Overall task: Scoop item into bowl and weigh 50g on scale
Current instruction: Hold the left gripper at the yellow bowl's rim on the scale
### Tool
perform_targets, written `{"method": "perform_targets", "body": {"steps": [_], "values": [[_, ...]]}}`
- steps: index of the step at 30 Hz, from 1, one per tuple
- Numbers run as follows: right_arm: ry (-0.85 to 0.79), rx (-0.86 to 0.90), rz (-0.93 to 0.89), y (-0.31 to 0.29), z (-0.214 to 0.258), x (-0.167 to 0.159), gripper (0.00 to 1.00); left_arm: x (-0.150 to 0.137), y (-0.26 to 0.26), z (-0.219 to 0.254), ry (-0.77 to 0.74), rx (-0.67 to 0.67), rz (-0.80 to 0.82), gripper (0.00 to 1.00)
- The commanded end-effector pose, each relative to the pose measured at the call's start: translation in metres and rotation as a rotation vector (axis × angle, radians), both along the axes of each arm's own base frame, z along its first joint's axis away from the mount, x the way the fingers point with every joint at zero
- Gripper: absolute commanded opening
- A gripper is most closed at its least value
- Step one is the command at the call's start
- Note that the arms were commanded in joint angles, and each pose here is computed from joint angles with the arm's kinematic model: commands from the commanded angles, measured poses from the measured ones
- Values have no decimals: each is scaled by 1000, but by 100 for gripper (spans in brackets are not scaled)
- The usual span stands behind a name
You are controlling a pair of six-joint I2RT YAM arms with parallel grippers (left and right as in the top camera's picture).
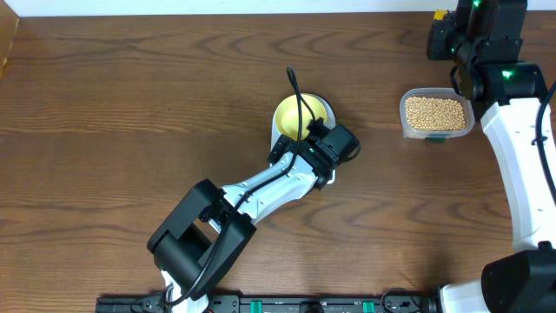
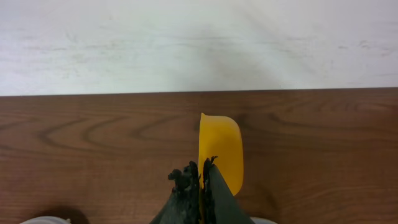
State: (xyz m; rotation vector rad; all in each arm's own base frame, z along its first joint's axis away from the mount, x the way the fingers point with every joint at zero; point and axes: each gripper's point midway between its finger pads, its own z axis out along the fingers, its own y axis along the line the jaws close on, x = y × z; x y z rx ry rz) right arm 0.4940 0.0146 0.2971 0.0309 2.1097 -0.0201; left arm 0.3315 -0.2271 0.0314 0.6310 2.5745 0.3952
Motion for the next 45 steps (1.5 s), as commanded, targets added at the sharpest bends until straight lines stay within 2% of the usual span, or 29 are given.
{"method": "perform_targets", "body": {"steps": [1, 18, 45], "values": [[-1, 13, -4, 0, -1, 2, 1, -8, 9, -13, 29, 39, -3, 88], [-9, 14, -5, -1, 0, 3, 1, -3, 5, 43, -52, -42, -9, 88], [8, 13, -4, 0, -3, 1, 1, -6, 8, 43, -40, -30, -9, 88]]}}
